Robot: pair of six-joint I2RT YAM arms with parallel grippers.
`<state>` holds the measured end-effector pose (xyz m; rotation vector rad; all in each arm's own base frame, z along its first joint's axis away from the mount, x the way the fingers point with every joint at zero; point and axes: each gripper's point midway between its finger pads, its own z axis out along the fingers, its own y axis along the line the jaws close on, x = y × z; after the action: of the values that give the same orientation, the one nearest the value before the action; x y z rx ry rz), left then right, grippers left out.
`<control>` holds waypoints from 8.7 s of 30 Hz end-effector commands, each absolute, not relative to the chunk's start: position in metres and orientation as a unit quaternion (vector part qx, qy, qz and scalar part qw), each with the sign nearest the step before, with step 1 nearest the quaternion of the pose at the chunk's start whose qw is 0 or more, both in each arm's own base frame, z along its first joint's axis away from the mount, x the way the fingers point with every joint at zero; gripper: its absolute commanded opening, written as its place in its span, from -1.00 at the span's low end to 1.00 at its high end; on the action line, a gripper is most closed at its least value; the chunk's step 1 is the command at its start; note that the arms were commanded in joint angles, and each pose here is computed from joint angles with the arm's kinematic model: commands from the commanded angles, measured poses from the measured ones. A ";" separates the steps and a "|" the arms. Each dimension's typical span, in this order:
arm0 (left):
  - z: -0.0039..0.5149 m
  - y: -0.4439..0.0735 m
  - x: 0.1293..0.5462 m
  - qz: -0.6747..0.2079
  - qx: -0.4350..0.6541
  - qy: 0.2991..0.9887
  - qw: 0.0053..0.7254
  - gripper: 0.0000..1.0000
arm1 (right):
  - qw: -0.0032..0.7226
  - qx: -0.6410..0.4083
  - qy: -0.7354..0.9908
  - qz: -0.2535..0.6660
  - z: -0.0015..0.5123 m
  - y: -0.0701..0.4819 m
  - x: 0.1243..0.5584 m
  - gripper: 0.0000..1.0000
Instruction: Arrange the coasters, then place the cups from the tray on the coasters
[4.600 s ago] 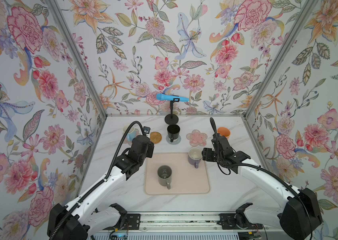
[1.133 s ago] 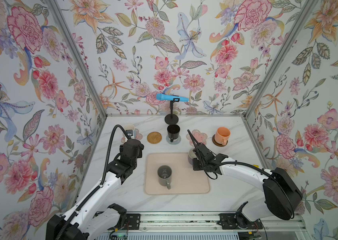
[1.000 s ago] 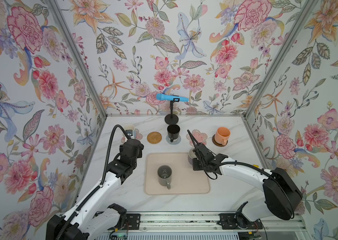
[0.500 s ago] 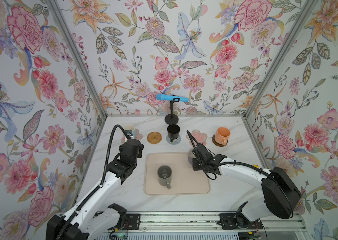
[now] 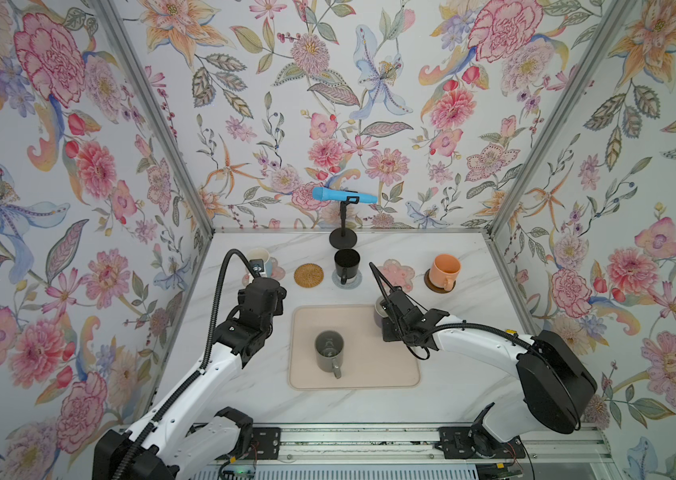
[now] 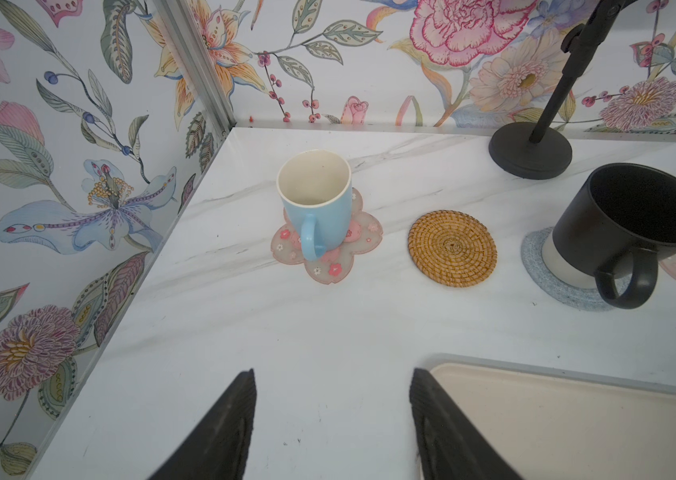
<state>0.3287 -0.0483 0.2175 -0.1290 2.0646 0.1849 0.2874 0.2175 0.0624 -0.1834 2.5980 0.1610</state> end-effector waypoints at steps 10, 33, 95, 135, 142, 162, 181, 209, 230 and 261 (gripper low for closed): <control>0.210 -0.043 0.328 0.082 -0.056 0.864 0.494 0.24 | 0.252 -0.065 0.964 0.045 0.064 0.218 0.287 -0.47; 0.207 -0.041 0.326 0.085 -0.059 0.866 0.489 0.24 | 0.233 -0.062 0.969 0.047 0.055 0.222 0.287 -0.60; 0.200 -0.047 0.328 0.070 -0.055 0.871 0.483 0.24 | 0.353 -0.178 0.912 0.109 0.148 0.182 0.302 -1.00; 0.190 -0.046 0.328 0.078 -0.055 0.878 0.468 0.23 | 0.384 -0.132 0.910 0.082 0.177 0.156 0.374 -1.00; 0.186 -0.047 0.332 0.084 -0.051 0.880 0.465 0.22 | 0.380 -0.132 0.912 0.079 0.171 0.158 0.387 -1.00; 0.196 -0.049 0.351 0.106 -0.044 0.878 0.465 0.22 | 0.363 -0.101 0.924 0.065 0.152 0.161 0.415 -1.00; 0.198 -0.052 0.361 0.114 -0.037 0.879 0.461 0.21 | 0.344 -0.098 0.933 0.039 0.143 0.163 0.436 -1.00; 0.199 -0.063 0.383 0.113 -0.028 0.879 0.463 0.20 | 0.325 -0.053 0.943 0.037 0.119 0.166 0.467 -1.00; 0.189 -0.064 0.393 0.128 -0.022 0.883 0.451 0.20 | 0.318 -0.041 0.947 0.029 0.105 0.167 0.478 -1.00; 0.175 -0.069 0.405 0.125 -0.015 0.892 0.435 0.19 | 0.317 -0.030 0.947 0.045 0.090 0.173 0.484 -1.00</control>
<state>0.3972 -0.0721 0.1677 -0.0263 2.2336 0.3019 0.4641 0.1669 0.0664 -0.1198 2.5994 0.0635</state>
